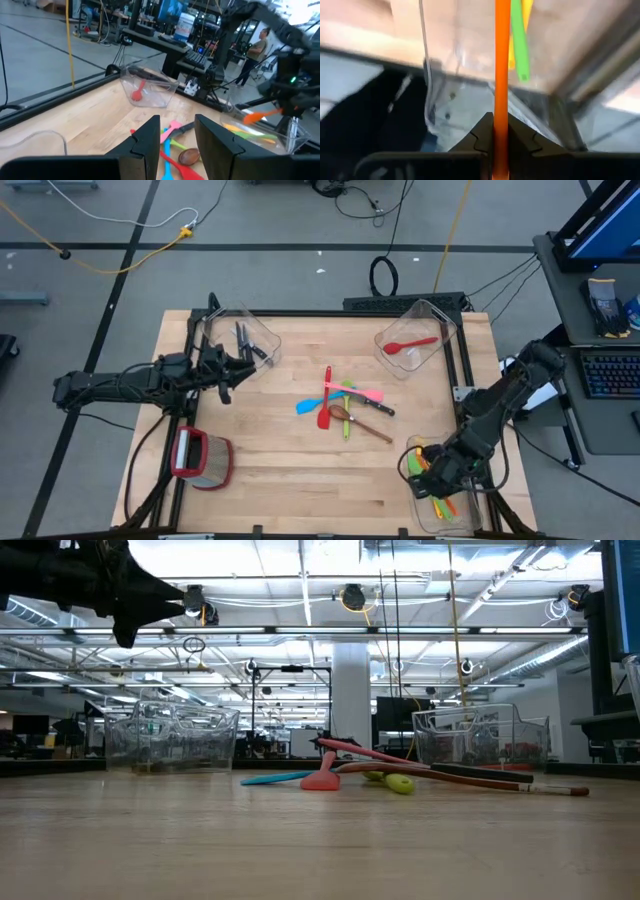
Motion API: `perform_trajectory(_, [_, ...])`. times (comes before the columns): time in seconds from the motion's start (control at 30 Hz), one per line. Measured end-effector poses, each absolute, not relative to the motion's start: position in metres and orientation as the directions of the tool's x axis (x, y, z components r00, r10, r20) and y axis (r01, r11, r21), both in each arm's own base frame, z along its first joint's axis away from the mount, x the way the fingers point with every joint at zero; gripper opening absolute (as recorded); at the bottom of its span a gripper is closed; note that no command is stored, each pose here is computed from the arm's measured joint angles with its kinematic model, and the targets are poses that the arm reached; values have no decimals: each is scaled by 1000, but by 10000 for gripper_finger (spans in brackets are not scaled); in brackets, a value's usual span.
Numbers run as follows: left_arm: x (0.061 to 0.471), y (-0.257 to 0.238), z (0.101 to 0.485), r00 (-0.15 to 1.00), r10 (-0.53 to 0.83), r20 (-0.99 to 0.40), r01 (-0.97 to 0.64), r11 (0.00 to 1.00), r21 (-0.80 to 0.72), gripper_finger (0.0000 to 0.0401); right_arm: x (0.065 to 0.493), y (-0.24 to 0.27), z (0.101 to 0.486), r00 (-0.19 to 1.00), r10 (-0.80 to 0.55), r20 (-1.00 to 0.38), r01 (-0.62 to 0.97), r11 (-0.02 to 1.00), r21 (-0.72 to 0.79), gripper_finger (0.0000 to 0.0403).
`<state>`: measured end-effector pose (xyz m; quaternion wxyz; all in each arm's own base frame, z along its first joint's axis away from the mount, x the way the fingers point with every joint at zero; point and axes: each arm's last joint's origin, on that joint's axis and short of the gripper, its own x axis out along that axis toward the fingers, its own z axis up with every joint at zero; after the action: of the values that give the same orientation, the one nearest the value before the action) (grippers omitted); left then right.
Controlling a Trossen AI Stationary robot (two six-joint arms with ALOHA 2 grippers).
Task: Pick & Place Kitchen Items
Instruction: Put the orange spatula into the bottom transparent bin, then put the red spatula into the bottom transparent bin
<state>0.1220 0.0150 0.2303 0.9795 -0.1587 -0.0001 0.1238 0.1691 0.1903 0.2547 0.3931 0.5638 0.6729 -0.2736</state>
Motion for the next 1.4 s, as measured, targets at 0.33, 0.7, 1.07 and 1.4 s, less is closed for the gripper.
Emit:
perform_trajectory(0.33, [122, 15, 235, 970, 242, 11, -226, 921, -316, 124, 154, 182, 211, -90, 449, -889, 975, 220, 12, 20])
perform_trajectory(0.7, [122, 15, 235, 970, 242, 11, -226, 920, -319, 124, 148, 181, 198, -25, 362, -932, 970, 233, 64, 20])
perform_trajectory(1.07, [122, 15, 235, 970, 241, 10, -223, 911, -347, 124, 145, 181, 177, 15, 410, -912, 962, 242, 124, 39])
perform_trajectory(1.4, [122, 15, 235, 970, 241, 10, -222, 906, -361, 124, 146, 184, 177, 31, 442, -897, 952, 260, 161, 73])
